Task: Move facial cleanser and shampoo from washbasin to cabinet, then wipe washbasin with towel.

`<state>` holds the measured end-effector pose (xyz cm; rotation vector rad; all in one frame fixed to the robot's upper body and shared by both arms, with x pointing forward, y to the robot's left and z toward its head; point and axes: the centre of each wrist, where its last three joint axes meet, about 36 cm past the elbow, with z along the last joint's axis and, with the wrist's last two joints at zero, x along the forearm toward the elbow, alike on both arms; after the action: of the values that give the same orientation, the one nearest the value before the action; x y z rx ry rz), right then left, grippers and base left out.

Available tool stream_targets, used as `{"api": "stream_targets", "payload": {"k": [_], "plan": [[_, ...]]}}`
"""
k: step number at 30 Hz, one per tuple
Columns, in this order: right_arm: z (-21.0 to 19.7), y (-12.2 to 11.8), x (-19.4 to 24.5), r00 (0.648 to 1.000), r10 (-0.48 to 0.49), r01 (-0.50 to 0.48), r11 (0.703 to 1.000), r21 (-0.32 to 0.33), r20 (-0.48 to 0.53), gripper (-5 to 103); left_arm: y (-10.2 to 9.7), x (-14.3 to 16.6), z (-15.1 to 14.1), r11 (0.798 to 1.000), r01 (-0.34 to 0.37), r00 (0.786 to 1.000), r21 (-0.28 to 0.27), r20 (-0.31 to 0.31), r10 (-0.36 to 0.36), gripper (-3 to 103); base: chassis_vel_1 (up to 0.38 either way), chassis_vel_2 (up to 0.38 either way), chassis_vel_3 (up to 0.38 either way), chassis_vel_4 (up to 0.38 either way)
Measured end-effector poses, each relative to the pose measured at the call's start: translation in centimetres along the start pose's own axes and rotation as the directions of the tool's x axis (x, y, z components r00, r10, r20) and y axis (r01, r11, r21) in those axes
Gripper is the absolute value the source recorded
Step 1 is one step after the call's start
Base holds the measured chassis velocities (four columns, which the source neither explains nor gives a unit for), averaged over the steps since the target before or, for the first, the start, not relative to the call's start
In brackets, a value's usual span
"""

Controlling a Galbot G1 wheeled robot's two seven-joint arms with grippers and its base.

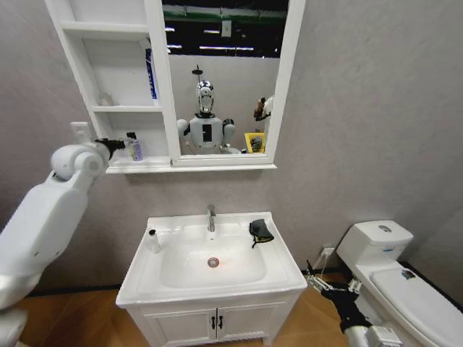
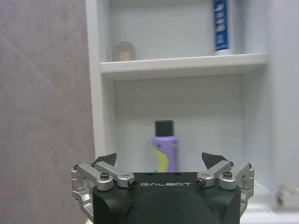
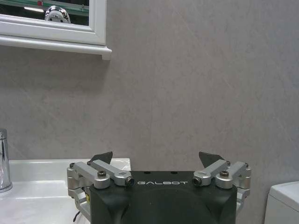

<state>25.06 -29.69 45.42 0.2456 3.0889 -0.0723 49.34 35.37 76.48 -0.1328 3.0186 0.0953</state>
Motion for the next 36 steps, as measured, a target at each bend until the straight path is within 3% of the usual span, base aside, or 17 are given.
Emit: {"api": "stream_targets", "payload": {"k": [1, 3, 4, 6, 7, 9, 10, 11, 13, 14, 16, 18, 23, 27, 36], "plan": [[0.0, 0.0, 0.0, 1.0, 0.0, 0.0, 1.0, 0.0, 0.0, 100, 0.0, 0.0, 0.0, 1.0, 0.0, 1.0, 0.0, 0.0, 0.0, 100, 0.0, 0.0, 0.0, 0.0], [0.3, 0.2, -0.1, 1.0, -0.007, 0.007, 1.0, -0.005, -0.005, 100, -2.1, 3.8, 4.1, 1.0, -0.028, 0.999, 0.001, -0.021, 0.028, 100, 0.0, 0.0, 0.0, 0.0], [0.3, 0.2, -0.1, 1.0, -0.007, 0.007, 1.0, -0.005, -0.005, 100, -2.1, 3.8, 4.1, 1.0, -0.028, 0.999, 0.001, -0.021, 0.028, 100, 0.0, 0.0, 0.0, 0.0], [0.5, 0.5, -0.1, 1.0, -0.02, 0.02, 1.0, -0.007, -0.009, 100, -4.2, 7.0, 10.3, 0.999, -0.031, 0.999, 0.025, -0.038, 0.032, 100, 0.0, 0.0, 0.0, 0.0], [0.5, 0.5, -0.1, 1.0, -0.02, 0.02, 1.0, -0.007, -0.009, 100, -4.2, 7.0, 10.3, 0.999, -0.031, 0.999, 0.025, -0.038, 0.032, 100, 0.0, 0.0, 0.0, 0.0], [0.6, 0.6, -0.1, 1.0, -0.024, 0.024, 1.0, -0.005, -0.012, 100, -6.0, 9.8, 17.5, 0.999, -0.034, 0.999, 0.026, -0.031, 0.035, 100, 0.0, 0.0, 0.0, 0.0], [0.7, 0.6, -0.1, 1.0, -0.024, 0.024, 1.0, -0.004, -0.011, 100, -6.5, 10.6, 19.4, 0.999, -0.034, 0.999, 0.02, -0.033, 0.035, 100, 0.0, 0.0, 0.0, 0.0], [0.7, 0.6, -0.1, 1.0, -0.024, 0.024, 1.0, -0.004, -0.011, 100, -6.5, 10.6, 19.4, 0.999, -0.034, 0.999, 0.02, -0.033, 0.035, 100, 0.0, 0.0, 0.0, 0.0], [0.7, 0.5, 0.0, 1.0, -0.025, 0.025, 1.0, -0.002, -0.013, 100, -7.4, 12.0, 23.7, 0.999, -0.032, 0.998, 0.011, -0.044, 0.032, 100, 0.0, 0.0, 0.0, 0.0], [0.8, 0.4, 0.2, 1.0, -0.027, 0.027, 1.0, 0.002, -0.015, 100, -8.1, 12.8, 27.3, 1.0, -0.022, 0.997, -0.004, -0.071, 0.022, 100, 0.0, 0.0, 0.0, 0.0], [0.9, 0.4, 0.3, 1.0, -0.028, 0.028, 1.0, 0.003, -0.015, 100, -8.3, 13.0, 28.4, 1.0, -0.018, 0.997, -0.009, -0.079, 0.017, 100, 0.0, 0.0, 0.0, 0.0], [1.0, 0.2, 0.5, 0.999, -0.028, 0.028, 1.0, 0.009, -0.016, 100, -9.3, 13.2, 32.8, 1.0, 0.004, 0.991, -0.018, -0.13, -0.007, 100, 0.0, 0.0, 0.0, 0.0], [1.1, 0.0, 0.6, 1.0, -0.024, 0.024, 1.0, 0.015, -0.01, 100, -9.8, 12.1, 36.3, 1.0, 0.025, 0.983, -0.017, -0.183, -0.028, 100, 0.0, 0.0, 0.0, 0.0], [1.1, -0.2, 0.6, 1.0, -0.021, 0.021, 1.0, 0.016, -0.007, 100, -10.4, 9.4, 39.4, 0.998, 0.067, 0.973, -0.019, -0.218, -0.069, 100, 0.0, 0.0, 0.0, 0.0], [1.4, -0.6, 0.7, 1.0, -0.01, 0.01, 1.0, 0.024, -0.005, 100, -11.5, 5.8, 40.6, 0.991, 0.131, 0.968, 0.002, -0.215, -0.127, 100, 0.0, 0.0, 0.0, 0.0]]}}
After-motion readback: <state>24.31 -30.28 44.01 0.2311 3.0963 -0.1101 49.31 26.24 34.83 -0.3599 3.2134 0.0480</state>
